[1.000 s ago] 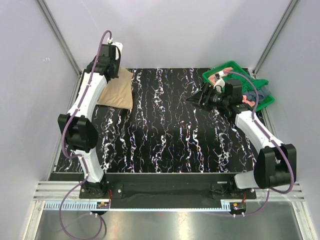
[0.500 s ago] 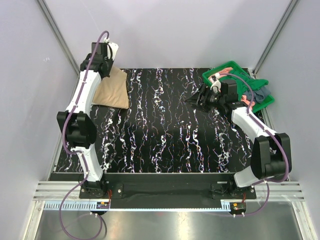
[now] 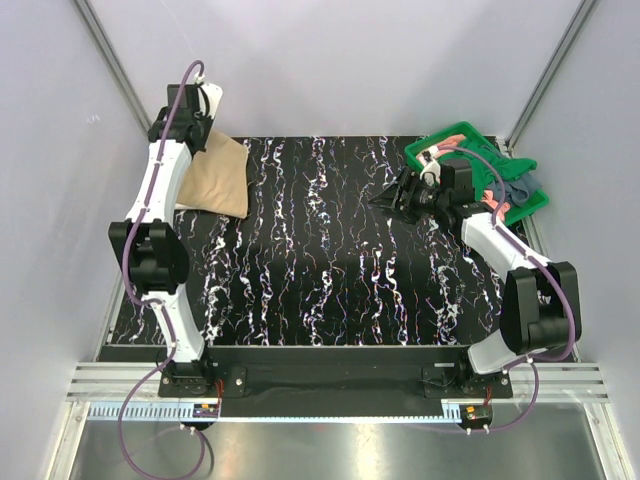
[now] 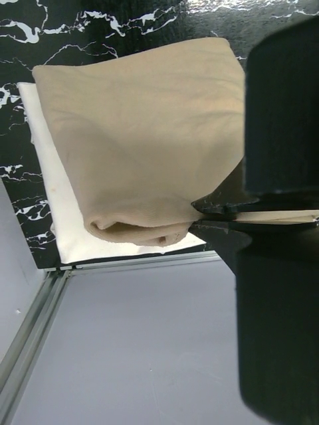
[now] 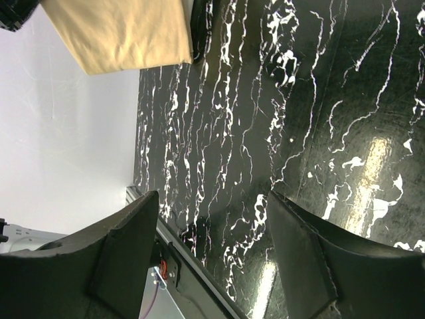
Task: Fold and stack the t-shirts
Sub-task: Neatly place the folded tshirt to the corner
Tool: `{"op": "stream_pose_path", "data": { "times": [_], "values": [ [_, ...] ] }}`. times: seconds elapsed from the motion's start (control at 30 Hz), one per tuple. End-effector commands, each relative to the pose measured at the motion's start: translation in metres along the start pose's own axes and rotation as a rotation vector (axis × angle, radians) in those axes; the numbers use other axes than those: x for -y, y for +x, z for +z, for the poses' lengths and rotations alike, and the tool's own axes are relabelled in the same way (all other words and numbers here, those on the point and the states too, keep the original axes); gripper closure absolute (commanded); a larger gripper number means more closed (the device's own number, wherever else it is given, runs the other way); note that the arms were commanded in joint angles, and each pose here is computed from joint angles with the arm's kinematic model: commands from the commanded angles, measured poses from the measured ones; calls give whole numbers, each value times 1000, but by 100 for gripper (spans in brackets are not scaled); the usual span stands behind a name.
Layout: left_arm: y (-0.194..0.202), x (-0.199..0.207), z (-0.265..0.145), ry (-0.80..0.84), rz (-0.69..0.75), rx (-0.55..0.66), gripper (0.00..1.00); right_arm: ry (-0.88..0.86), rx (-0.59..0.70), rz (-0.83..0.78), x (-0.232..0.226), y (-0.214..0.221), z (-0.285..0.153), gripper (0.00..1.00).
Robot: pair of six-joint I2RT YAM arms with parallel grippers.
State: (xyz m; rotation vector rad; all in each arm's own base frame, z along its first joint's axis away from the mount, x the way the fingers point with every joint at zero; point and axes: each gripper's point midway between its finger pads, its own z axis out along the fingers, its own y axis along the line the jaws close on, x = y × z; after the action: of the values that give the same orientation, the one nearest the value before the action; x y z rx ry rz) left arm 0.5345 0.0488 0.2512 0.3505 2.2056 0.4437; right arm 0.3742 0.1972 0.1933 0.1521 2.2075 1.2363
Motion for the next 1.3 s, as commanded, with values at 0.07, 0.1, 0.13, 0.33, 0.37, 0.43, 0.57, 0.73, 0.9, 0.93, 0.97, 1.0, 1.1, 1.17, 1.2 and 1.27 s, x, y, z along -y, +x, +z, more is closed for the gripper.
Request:
{"op": "stream_pose_path", "data": {
  "times": [0.07, 0.1, 0.13, 0.33, 0.37, 0.43, 0.57, 0.73, 0.9, 0.93, 0.97, 1.0, 1.1, 1.17, 1.2, 1.27],
  "values": [
    [-41, -31, 1, -128, -14, 134, 100, -38, 39, -59, -7, -17, 6, 27],
    [-43, -32, 4, -134, -12, 142, 100, -37, 37, -55, -5, -17, 8, 27],
    [-42, -31, 9, -137, -10, 138, 100, -38, 38, -58, -5, -17, 8, 26],
    [-46, -38, 24, -189, -20, 150, 100, -28, 34, -56, 1, -17, 12, 27],
    [-48, -36, 26, -182, -18, 163, 100, -30, 36, -58, 0, -18, 12, 26],
    [-46, -50, 35, -225, -17, 185, 100, -28, 36, -60, 1, -19, 13, 27],
    [-37, -58, 49, -257, -31, 170, 100, -21, 40, -61, 4, -19, 15, 26],
    [-28, -65, 60, -268, -55, 160, 100, -8, 28, -44, 13, -18, 22, 27],
    [-28, -66, 69, -270, -50, 179, 100, -5, 24, -40, 16, -17, 24, 27],
    [-24, -67, 75, -272, -52, 173, 100, -3, 26, -45, 17, -18, 24, 26],
    [-22, -68, 78, -281, -52, 166, 100, -2, 27, -45, 17, -18, 24, 26],
    [-23, -71, 79, -289, -62, 167, 100, -2, 27, -45, 17, -18, 25, 26],
    [-19, -73, 88, -286, -81, 166, 100, -1, 26, -46, 18, -18, 26, 26],
    [-16, -73, 96, -286, -76, 158, 100, 0, 22, -43, 20, -17, 26, 26],
    [-18, -75, 96, -292, -72, 161, 100, 2, 20, -40, 22, -16, 28, 26],
    [-14, -76, 101, -300, -74, 152, 100, 2, 20, -41, 22, -16, 28, 26]
  ]
}}
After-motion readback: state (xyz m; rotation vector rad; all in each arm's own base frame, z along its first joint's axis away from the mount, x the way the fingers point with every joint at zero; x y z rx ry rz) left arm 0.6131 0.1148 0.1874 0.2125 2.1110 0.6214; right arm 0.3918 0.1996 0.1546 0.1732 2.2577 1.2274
